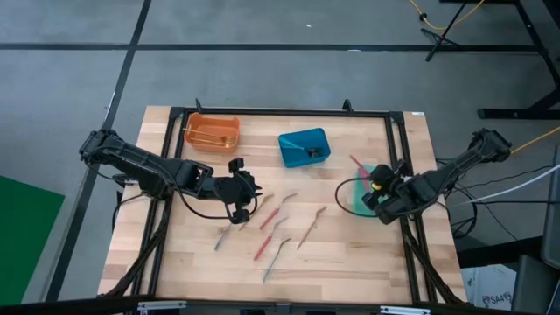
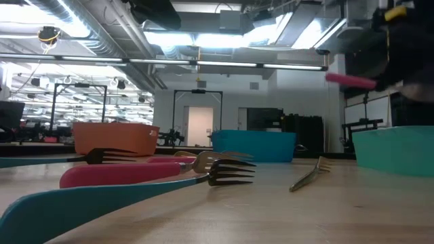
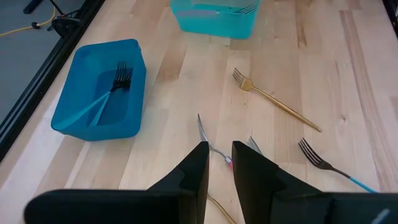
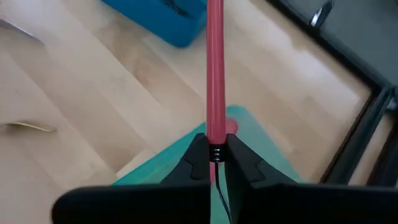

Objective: Sort silverware by color (type)
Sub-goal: Put the pink fork into the green bin

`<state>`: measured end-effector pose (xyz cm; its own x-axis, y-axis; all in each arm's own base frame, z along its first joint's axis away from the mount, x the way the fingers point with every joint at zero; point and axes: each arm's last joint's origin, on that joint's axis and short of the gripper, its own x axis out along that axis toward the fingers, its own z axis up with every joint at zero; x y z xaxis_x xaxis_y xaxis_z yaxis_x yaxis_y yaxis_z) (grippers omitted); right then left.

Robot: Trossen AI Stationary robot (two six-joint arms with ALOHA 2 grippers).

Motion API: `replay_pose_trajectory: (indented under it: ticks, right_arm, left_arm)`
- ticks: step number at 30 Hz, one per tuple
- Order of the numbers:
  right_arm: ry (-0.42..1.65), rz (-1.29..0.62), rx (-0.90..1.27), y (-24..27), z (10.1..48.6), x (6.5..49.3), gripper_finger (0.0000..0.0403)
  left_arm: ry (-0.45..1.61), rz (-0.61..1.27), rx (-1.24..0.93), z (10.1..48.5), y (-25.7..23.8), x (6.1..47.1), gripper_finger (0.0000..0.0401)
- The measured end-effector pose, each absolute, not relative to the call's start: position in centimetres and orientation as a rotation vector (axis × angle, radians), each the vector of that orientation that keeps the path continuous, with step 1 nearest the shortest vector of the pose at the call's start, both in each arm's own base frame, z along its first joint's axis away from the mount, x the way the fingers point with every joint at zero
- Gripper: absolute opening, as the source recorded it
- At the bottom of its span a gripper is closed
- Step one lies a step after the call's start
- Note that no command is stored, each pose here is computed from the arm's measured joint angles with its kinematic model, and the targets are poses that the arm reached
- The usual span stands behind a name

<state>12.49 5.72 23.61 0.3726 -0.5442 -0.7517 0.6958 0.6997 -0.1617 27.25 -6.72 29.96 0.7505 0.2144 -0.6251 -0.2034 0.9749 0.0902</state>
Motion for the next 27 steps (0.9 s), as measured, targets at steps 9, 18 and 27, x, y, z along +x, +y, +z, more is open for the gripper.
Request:
replay_pose_trajectory:
  ticks: [9, 18, 27]
  right_arm:
    - [0.924, -0.769, 0.303, 5.8, 18.5, 12.3, 0.0005]
    - [0.898, -0.748, 0.357, 5.8, 16.2, 12.1, 0.0005]
    - [0.903, -0.758, 0.374, 5.6, 15.4, 11.9, 0.0005]
  left_arm:
    - [0.684, 0.228, 0.016, 30.0, -6.7, 27.3, 0.0064]
    - [0.684, 0.229, 0.015, 30.0, -6.7, 27.3, 0.0064]
    - [0.684, 0.229, 0.015, 30.0, -6.7, 27.3, 0.0064]
